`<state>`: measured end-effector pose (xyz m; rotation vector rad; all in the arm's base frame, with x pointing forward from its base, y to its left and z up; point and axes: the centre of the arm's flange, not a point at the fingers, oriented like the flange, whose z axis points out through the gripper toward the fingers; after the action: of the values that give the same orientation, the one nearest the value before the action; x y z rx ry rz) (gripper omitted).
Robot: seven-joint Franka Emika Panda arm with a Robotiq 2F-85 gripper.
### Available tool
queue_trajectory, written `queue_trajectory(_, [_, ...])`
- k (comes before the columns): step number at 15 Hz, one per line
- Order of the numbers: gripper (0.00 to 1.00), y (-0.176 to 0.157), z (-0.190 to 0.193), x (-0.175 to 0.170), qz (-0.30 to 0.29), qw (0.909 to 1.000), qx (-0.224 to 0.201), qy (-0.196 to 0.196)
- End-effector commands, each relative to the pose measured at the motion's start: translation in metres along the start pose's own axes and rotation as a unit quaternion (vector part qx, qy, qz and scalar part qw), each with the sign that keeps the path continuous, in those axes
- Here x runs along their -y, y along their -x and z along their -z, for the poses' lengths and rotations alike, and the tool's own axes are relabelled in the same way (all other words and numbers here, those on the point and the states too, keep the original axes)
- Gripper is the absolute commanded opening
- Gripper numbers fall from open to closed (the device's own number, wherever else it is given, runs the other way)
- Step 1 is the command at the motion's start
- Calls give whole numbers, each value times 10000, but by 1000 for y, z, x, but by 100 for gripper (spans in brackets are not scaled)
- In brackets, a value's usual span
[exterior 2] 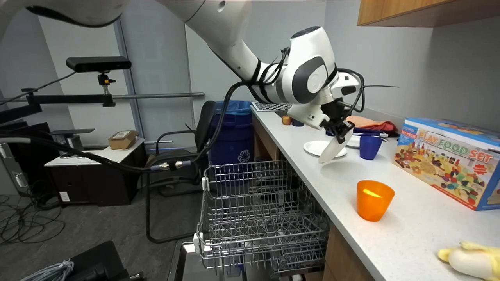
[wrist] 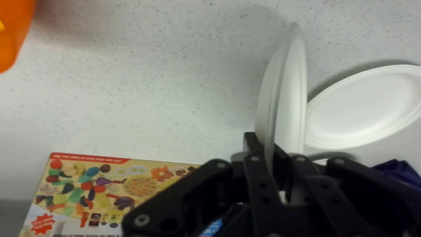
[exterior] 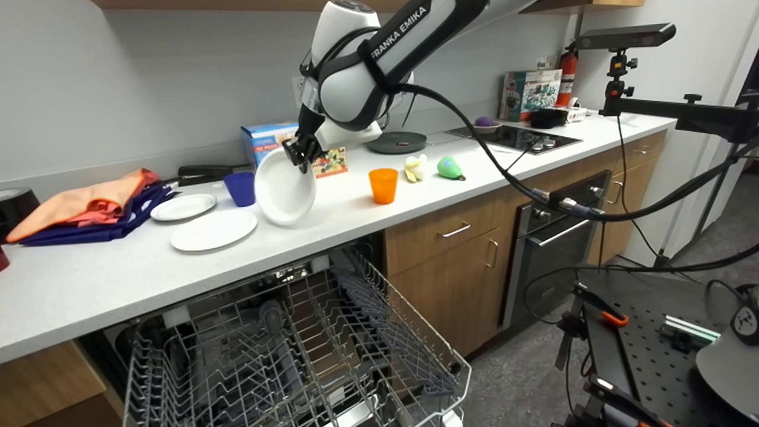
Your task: Pick up the white plate from the dish rack and put it on the countertop.
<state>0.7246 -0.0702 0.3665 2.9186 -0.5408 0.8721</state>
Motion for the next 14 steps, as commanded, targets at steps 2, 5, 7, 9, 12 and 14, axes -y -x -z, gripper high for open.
queue_trajectory(2, [2, 21, -11, -12, -457, 9975, 344, 419])
queue_trajectory(5, [2, 25, -14, -13, -567, 9953, 574, 527])
queue_trajectory(7, [2, 28, -15, -12, -616, 9940, 694, 571])
queue_trajectory(9, [2, 30, -17, -11, -663, 9928, 779, 626])
queue_trajectory(12, [32, 33, -20, -11, -736, 9906, 799, 833])
queue_trajectory(14, [46, 36, -23, -11, -764, 9885, 854, 984])
